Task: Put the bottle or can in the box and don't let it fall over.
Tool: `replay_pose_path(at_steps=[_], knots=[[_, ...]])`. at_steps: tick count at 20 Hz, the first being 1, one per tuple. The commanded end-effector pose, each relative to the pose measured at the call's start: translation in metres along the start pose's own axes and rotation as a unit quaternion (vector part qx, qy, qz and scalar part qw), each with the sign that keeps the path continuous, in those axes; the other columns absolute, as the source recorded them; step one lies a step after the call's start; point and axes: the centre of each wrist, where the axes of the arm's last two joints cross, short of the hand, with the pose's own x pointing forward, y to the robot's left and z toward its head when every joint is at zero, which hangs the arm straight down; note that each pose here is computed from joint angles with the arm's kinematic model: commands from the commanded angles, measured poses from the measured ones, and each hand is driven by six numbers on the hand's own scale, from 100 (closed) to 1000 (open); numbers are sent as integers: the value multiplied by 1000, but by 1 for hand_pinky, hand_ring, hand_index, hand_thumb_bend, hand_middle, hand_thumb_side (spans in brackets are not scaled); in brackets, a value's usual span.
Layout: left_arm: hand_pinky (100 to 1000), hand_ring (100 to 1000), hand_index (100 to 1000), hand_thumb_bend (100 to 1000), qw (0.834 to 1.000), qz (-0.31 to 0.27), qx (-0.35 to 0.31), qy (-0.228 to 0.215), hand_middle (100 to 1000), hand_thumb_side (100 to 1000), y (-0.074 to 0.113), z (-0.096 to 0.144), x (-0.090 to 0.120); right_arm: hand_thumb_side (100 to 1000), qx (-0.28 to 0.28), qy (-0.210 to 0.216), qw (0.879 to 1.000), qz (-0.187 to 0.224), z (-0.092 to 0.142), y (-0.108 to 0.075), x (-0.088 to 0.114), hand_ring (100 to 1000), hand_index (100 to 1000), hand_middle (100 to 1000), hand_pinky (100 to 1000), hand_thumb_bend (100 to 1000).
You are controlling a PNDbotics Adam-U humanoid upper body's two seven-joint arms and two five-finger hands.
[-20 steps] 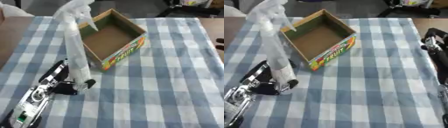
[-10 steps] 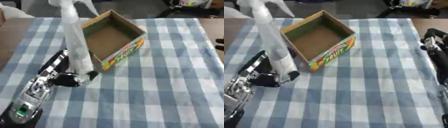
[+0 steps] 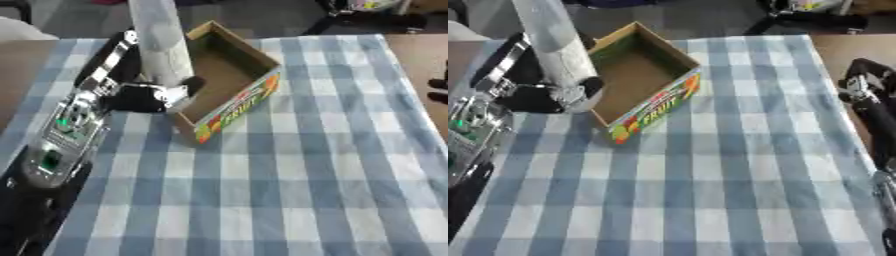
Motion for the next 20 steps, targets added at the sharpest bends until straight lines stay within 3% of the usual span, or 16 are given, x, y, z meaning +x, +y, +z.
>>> replay_pose_path(at_steps=[1,8,17,19,20], knots=[[882,532,455,436,999,-31,30,-7,634,100,25,-13,6,513,7,-23,1000,4,-5,-2,13,754,773,891,749,138],[880,528,460,425,993,-70,92,22,628,100,56,-41,-12,517,19,-35,999,-1,-10,4,20,753,773,891,749,136],[883,522,483,412,981,-79,161,73,621,100,66,-55,-52,522,35,-48,998,-8,-15,11,28,753,772,891,749,134],[885,528,585,519,979,-83,168,75,637,100,67,-56,-57,523,36,-49,998,-8,-15,12,28,753,772,891,748,133],[889,537,690,669,979,-86,170,74,657,193,67,-57,-58,524,37,-49,998,-8,-15,12,28,753,772,891,748,133]])
